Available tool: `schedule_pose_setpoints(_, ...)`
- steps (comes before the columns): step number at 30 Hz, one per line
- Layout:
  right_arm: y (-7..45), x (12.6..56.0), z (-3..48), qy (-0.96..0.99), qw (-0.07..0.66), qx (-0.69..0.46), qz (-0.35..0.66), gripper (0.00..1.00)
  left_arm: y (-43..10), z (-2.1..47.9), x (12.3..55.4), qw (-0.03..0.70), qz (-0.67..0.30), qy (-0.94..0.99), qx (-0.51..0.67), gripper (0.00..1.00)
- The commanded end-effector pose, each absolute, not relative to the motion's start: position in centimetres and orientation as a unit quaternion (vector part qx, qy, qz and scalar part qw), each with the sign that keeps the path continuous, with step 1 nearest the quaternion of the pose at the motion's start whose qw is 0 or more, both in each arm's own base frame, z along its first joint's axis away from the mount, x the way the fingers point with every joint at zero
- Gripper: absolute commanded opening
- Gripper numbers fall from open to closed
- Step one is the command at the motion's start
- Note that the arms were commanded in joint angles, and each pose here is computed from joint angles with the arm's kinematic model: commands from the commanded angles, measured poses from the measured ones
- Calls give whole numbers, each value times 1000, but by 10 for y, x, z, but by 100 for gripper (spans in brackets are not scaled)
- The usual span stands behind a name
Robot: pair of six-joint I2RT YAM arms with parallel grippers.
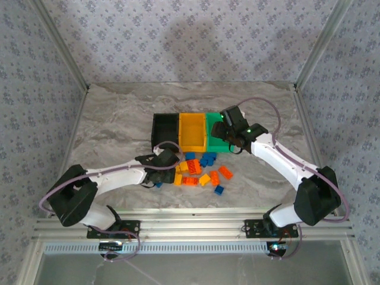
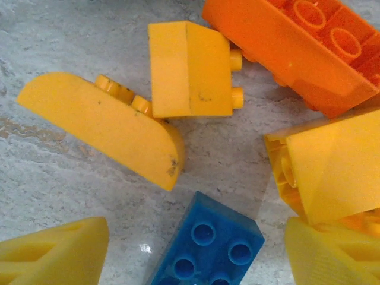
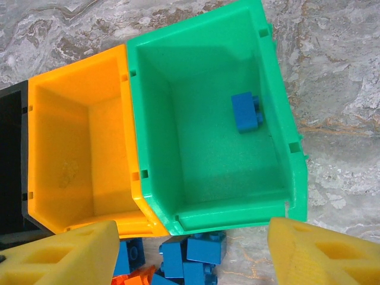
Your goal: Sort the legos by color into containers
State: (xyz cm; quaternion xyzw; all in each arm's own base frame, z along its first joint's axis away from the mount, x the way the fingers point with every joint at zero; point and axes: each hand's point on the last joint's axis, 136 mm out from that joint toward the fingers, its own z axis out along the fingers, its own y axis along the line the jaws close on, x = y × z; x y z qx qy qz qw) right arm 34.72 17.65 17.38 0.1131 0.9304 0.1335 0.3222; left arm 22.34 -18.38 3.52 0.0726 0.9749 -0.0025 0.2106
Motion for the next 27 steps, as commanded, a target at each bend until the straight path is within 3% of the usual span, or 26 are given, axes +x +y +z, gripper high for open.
schedule_pose_setpoints(1,166,343,178,929,325,129,123,69,-160,11,201,158,53,983,84,76)
schedule_pose_setpoints(7,168,345,182,927,330,128,127,69,-146,5,185,136,82,984,75,68)
schedule_pose_setpoints(15,168,346,180,927,329,130,127,69,-160,52,188,210,34,974,74,74)
schedule_pose_setpoints(20,166,346,179,927,329,132,124,69,-160,82,190,231,28,968,90,83)
schedule_pose_setpoints(27,168,346,178,926,331,133,127,69,-164,56,177,157,58,977,131,83)
